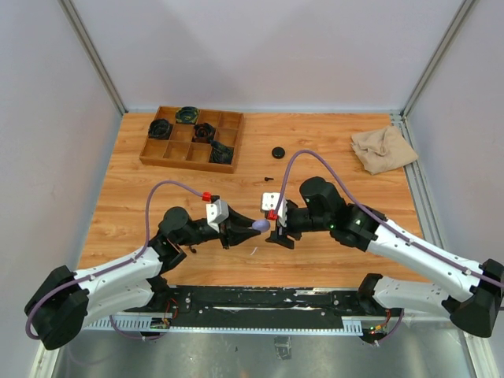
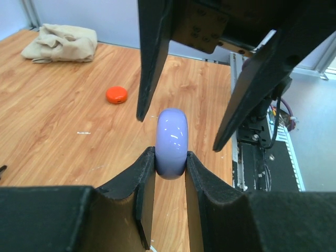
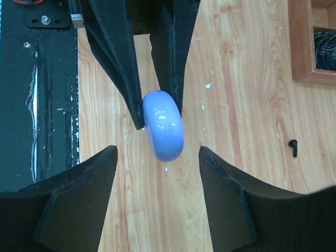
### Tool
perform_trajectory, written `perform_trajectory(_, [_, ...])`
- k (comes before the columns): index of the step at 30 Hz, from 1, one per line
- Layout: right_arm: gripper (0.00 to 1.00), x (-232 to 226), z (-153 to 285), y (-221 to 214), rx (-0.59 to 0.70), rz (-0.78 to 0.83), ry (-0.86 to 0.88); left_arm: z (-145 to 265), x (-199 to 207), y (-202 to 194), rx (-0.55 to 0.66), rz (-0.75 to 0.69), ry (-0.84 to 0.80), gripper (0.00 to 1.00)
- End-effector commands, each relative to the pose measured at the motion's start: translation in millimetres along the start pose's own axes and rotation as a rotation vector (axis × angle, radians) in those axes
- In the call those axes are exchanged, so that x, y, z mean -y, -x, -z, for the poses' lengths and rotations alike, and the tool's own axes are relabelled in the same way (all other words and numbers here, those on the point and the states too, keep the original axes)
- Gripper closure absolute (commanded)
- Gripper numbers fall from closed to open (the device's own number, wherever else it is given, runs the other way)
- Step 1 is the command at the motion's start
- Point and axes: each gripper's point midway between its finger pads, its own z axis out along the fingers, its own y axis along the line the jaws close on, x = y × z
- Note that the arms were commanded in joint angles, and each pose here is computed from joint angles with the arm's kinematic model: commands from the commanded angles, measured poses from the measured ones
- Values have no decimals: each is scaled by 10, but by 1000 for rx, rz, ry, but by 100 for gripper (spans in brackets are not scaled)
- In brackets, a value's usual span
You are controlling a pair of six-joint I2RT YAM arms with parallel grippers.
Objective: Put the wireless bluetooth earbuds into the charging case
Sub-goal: Close the charging case, then place the charging case at the center of the board.
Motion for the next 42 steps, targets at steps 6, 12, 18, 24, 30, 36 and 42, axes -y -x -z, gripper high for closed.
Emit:
perform_trajectory(6, [44,34,-36,70,6,-11,27,-44,147,133,19,-39,-101,100])
perform_trajectory(12, [51,-1,-79,101,18,-39,63,-63,157,116,15,-29,-114,100])
perform_trajectory(18, [63,-2,-113,66,15,-82,92,-73,161,129,18,-27,-119,100])
perform_trajectory(24, [77,33,-109,26,18,-150,117,-69,151,104,12,-24,-113,100])
perform_trajectory(30, [89,77,-99,-19,14,-194,113,-70,131,83,6,-21,-102,87])
perform_trajectory(36, [90,169,-52,-164,-9,-277,64,-54,-29,24,-21,-4,-4,56])
perform_trajectory(42, [91,239,-9,-349,-30,-407,8,-5,-166,-22,-33,25,95,38])
